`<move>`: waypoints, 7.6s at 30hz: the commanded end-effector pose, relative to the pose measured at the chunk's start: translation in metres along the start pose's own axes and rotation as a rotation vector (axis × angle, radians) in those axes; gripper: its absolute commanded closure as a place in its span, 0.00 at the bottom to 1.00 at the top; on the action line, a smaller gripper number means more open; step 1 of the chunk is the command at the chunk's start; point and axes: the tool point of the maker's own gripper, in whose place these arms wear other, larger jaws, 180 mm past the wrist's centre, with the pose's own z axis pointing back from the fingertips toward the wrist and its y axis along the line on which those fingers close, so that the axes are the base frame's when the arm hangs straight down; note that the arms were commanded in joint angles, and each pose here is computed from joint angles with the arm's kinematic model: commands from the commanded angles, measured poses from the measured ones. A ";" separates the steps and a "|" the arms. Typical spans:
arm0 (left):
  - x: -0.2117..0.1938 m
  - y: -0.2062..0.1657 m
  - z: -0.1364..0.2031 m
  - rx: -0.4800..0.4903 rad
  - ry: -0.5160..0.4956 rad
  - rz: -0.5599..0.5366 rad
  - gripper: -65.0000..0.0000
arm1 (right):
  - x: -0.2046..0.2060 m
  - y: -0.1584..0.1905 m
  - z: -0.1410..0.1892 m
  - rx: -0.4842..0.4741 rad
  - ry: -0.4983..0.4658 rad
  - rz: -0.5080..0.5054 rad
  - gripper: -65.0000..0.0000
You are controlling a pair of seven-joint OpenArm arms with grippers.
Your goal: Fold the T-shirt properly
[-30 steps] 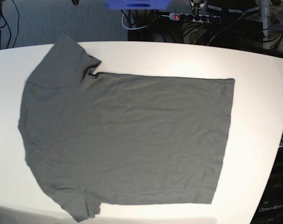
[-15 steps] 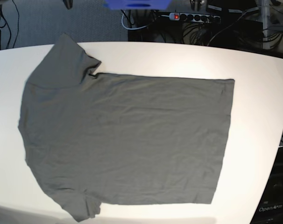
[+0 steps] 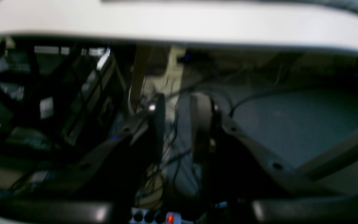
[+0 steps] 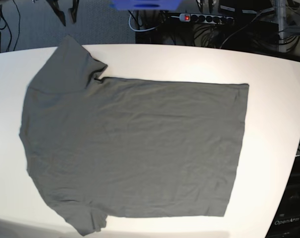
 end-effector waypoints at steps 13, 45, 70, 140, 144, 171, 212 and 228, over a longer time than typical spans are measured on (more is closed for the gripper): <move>0.064 0.007 -0.052 -0.051 0.014 -0.029 0.77 | 0.013 0.015 -0.051 0.072 0.041 0.063 0.74; 0.109 0.054 -0.134 -0.017 0.206 0.202 0.77 | 0.007 0.038 -0.091 0.128 0.100 0.133 0.74; 0.083 0.109 -0.184 0.121 0.384 0.471 0.77 | 0.007 0.037 -0.091 0.127 0.101 0.136 0.74; 0.028 0.078 -0.211 -0.118 0.544 0.705 0.39 | 0.007 0.037 -0.091 0.127 0.103 0.136 0.74; 0.024 0.080 -0.211 -0.107 0.558 0.690 0.39 | 0.007 0.037 -0.091 0.127 0.103 0.136 0.74; 0.019 0.077 -0.206 -0.105 0.569 0.700 0.97 | 0.007 0.038 -0.087 0.131 0.104 0.136 0.74; 0.017 0.078 -0.201 -0.103 0.577 0.694 0.97 | -0.029 0.040 -0.102 0.222 0.271 0.294 0.58; 0.018 0.078 -0.202 -0.104 0.576 0.694 0.97 | -0.047 0.033 -0.115 0.204 0.316 0.301 0.58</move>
